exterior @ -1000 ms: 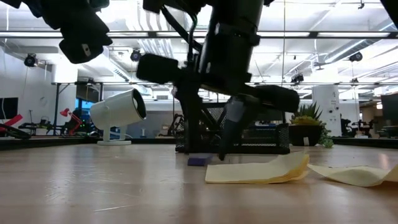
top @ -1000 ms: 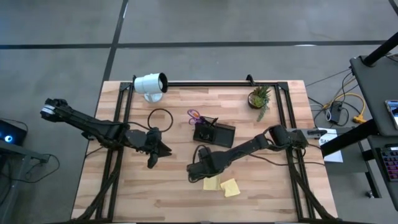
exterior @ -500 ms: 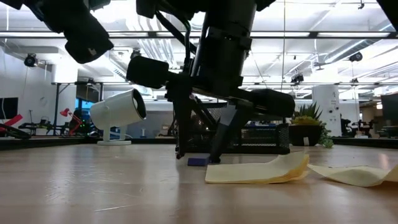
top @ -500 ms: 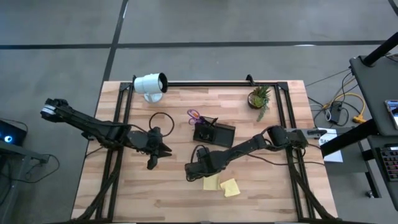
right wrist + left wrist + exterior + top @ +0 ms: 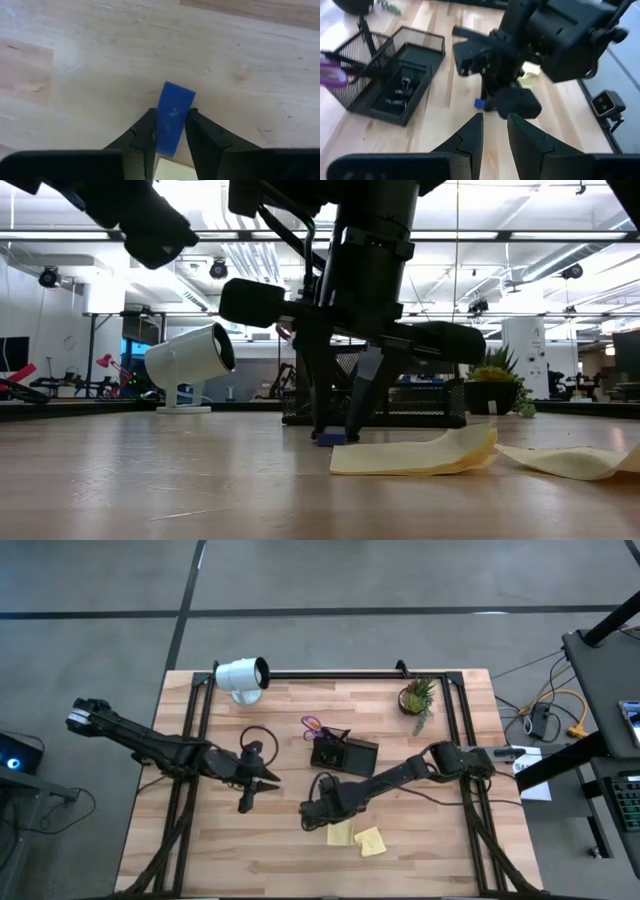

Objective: Pick and place office supplies into organizer
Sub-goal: Put the blue eraser into the black desk organizer

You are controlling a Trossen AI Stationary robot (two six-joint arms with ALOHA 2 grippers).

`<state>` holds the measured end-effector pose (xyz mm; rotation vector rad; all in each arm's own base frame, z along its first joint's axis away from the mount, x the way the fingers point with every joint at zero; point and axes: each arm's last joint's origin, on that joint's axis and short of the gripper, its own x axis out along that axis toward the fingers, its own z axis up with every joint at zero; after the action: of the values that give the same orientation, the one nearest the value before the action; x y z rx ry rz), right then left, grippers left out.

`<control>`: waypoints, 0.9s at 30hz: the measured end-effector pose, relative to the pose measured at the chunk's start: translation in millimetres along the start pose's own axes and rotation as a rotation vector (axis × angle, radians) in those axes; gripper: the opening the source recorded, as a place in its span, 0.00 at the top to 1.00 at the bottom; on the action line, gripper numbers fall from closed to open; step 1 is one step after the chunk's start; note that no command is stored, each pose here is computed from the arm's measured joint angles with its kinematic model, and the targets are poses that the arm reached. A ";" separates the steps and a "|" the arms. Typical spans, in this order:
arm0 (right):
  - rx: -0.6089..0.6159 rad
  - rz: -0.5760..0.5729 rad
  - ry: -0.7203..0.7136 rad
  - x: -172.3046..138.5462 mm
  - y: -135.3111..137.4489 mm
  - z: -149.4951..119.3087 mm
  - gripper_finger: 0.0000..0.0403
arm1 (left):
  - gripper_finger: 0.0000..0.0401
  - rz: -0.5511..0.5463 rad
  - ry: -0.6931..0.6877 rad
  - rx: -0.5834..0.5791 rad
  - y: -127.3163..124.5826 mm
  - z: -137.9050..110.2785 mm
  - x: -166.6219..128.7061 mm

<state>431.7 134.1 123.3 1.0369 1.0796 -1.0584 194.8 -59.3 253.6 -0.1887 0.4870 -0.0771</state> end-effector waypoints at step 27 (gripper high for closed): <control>-0.192 -0.074 -0.241 -111.0 10.1 24.4 0.91 | 0.82 0.060 -0.042 -0.008 5.9 4.9 -11.4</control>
<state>429.5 127.4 237.2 0.7018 1.0068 -1.0859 187.2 -51.3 261.9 -0.1830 0.4504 -0.0120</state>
